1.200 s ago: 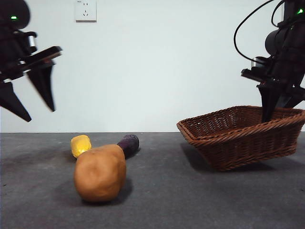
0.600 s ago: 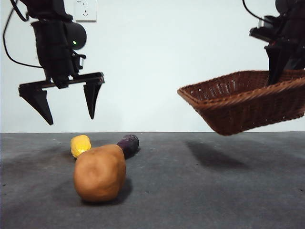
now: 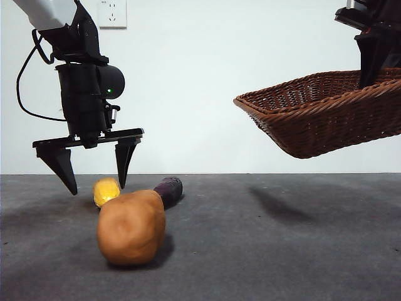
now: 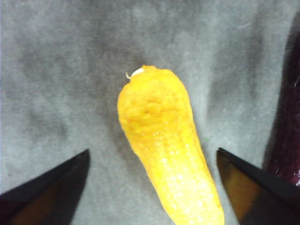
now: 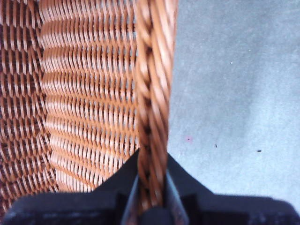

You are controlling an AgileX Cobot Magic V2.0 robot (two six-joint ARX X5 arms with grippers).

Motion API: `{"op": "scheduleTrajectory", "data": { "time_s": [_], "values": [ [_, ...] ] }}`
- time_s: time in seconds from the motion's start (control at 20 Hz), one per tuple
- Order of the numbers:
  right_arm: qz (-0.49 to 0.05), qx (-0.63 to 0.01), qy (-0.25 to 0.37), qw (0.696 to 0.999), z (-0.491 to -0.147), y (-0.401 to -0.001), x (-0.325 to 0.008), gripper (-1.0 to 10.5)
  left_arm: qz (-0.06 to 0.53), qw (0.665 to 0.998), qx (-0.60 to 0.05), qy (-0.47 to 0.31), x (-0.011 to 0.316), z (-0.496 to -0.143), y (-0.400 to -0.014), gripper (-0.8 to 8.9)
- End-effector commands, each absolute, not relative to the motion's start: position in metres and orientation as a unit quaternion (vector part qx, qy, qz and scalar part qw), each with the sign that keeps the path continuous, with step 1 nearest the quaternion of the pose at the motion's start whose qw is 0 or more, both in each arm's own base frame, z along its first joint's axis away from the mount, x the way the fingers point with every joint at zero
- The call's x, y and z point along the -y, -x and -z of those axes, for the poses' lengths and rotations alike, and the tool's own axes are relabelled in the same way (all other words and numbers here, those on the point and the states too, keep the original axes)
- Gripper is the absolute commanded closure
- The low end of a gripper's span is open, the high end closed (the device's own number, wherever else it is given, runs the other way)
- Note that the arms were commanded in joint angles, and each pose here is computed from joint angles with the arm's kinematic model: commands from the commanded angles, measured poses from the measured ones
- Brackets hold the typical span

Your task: Help me put the vegetables on the table into the basket

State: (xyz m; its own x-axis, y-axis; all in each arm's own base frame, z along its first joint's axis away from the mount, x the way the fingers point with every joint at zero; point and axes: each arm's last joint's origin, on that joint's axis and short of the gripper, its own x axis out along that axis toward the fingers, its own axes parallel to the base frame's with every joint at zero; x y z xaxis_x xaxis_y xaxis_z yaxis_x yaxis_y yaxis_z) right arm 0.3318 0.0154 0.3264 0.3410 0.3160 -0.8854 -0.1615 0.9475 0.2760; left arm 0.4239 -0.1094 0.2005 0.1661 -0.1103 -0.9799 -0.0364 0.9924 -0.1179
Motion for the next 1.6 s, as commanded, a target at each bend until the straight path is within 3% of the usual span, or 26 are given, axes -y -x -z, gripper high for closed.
{"op": "scheduleTrajectory", "data": {
  "time_s": [0.05, 0.3, 0.5, 0.65, 0.85, 1.05, 1.25, 1.55, 1.6],
  "values": [
    [-0.154, -0.548, -0.069, 0.819, -0.329, -0.331, -0.016, 9.6, 0.018, 0.753, -0.655, 0.059, 0.111, -0.189, -0.426, 5.55],
    [-0.153, -0.552, -0.07, 0.817, -0.329, -0.33, -0.016, 9.6, 0.027, 0.76, -0.648, 0.041, 0.111, -0.189, -0.427, 8.22],
    [-0.147, -0.554, -0.066, 0.817, -0.328, -0.33, -0.016, 9.6, 0.051, 0.767, -0.638, 0.042, 0.112, -0.201, -0.429, 8.22],
    [-0.12, -0.559, -0.056, 0.819, -0.327, -0.33, -0.014, 9.6, 0.121, 0.78, -0.612, 0.06, 0.116, -0.253, -0.429, 8.22],
    [-0.085, -0.565, -0.061, 0.819, -0.326, -0.33, -0.017, 9.6, 0.294, 0.783, -0.539, 0.098, 0.152, -0.332, -0.404, 8.2],
    [-0.086, -0.569, -0.044, 0.817, -0.326, -0.329, -0.037, 9.6, 0.387, 0.78, -0.488, 0.065, 0.211, -0.357, -0.37, 8.18],
    [-0.127, -0.574, -0.032, 0.808, -0.326, -0.324, -0.061, 9.6, 0.37, 0.794, -0.482, 0.026, 0.248, -0.349, -0.357, 8.18],
    [-0.225, -0.577, -0.081, 0.781, -0.327, -0.32, -0.075, 9.6, 0.334, 0.804, -0.491, 0.011, 0.25, -0.346, -0.354, 8.09],
    [-0.229, -0.579, -0.083, 0.778, -0.327, -0.319, -0.076, 9.6, 0.321, 0.809, -0.492, 0.007, 0.247, -0.346, -0.356, 7.45]
  ]
}}
